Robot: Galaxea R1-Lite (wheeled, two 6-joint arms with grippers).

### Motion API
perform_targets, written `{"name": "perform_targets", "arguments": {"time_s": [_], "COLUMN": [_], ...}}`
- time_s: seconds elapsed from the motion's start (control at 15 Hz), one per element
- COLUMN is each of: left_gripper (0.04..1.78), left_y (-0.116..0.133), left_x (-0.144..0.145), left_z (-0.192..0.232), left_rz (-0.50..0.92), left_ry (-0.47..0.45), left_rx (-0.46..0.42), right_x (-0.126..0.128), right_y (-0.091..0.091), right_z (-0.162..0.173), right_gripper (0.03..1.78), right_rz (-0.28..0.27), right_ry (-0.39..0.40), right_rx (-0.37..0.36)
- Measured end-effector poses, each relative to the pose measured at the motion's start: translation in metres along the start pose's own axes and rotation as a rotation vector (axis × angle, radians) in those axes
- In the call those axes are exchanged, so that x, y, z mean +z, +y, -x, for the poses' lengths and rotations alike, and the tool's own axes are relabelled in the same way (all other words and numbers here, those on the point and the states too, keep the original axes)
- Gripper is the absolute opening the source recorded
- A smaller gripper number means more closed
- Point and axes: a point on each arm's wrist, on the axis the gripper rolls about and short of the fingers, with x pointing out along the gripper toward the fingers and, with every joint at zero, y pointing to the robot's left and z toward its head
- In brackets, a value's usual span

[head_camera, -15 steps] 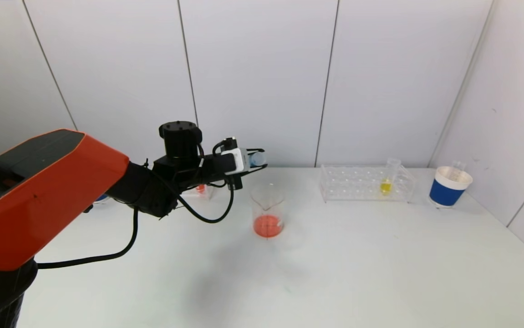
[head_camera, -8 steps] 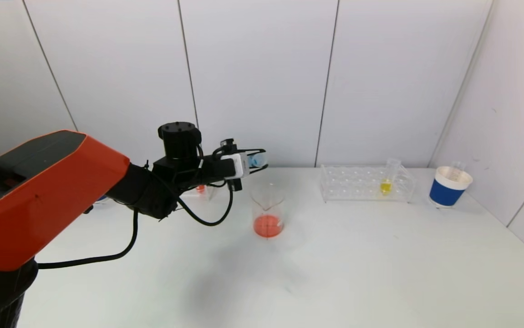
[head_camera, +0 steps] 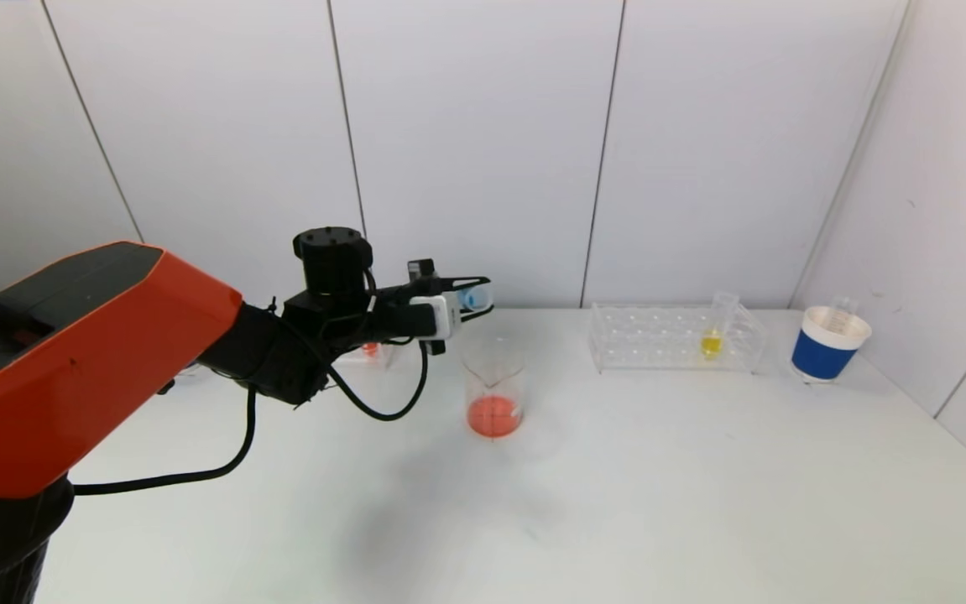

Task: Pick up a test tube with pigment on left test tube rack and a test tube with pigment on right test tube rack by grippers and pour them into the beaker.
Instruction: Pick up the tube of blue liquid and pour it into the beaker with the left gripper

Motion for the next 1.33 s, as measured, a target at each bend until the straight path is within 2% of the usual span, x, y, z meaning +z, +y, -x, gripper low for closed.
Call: {"name": "perform_targets", "arguments": {"time_s": [0.6, 1.33], "left_gripper": [0.47, 0.47], "left_y": [-0.0047, -0.0097], "left_x": [-0.0048, -0.0036], "left_z": [-0.0024, -0.0075], "left_rz": [-0.068, -0.243], "left_ry": [0.018, 0.043], "left_rx": [-0.002, -0.005], "right_x": [0.0000, 0.0000], "right_y": [0.0000, 0.0000], "right_z": [0.0000, 0.0000], "right_gripper": [1.77, 1.77], "right_rz": [0.000, 0.000], "right_ry": [0.000, 0.000], "right_rx": [0.000, 0.000]}}
